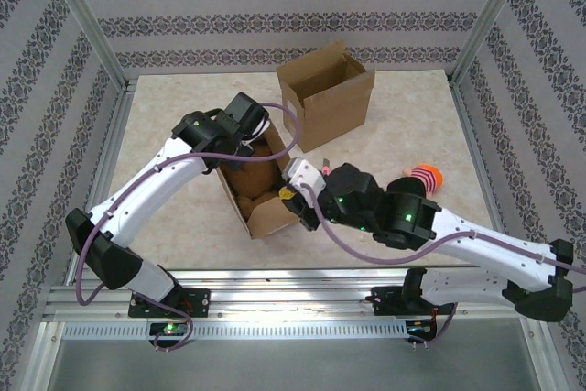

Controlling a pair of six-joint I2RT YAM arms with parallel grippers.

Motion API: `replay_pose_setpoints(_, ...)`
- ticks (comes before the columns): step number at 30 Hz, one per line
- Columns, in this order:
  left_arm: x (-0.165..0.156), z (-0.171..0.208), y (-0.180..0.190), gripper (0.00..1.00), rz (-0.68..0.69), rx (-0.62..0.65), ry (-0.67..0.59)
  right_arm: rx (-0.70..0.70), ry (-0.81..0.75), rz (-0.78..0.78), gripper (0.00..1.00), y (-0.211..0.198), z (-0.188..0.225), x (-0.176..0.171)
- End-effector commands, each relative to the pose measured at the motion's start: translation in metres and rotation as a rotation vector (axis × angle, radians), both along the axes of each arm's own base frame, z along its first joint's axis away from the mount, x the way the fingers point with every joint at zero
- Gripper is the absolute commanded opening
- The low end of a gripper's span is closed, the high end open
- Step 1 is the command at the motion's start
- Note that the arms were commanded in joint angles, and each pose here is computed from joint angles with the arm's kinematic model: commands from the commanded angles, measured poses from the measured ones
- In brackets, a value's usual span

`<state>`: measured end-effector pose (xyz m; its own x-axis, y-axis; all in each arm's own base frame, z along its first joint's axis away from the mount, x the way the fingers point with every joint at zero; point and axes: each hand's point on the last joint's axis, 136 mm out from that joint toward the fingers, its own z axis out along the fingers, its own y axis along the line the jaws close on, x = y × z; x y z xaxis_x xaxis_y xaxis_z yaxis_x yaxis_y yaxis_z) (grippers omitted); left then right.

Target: Unpack the express box

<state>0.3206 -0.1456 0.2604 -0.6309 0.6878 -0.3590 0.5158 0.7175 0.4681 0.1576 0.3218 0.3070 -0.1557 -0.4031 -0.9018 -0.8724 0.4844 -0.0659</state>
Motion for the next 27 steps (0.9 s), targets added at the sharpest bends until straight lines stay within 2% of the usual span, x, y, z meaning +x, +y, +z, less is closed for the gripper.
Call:
replay_pose_setpoints(1,-0.004,0.006,0.002,0.0,0.026,-0.038,0.024,-0.075,-0.176,-0.035,0.0,0.014,0.005,0.013)
replay_pose_setpoints(9,-0.004,0.009,0.0,0.0,0.024,-0.097,0.047,-0.184,-0.276,-0.068,0.0,0.052,-0.03,0.036)
replay_pose_setpoints(17,-0.007,0.015,0.0,0.0,0.015,-0.14,0.073,-0.3,-0.332,-0.102,0.0,0.064,-0.064,0.06)
replay_pose_setpoints(27,-0.01,0.014,0.001,0.0,0.015,-0.155,0.083,-0.331,-0.239,-0.204,0.0,0.055,-0.092,0.095)
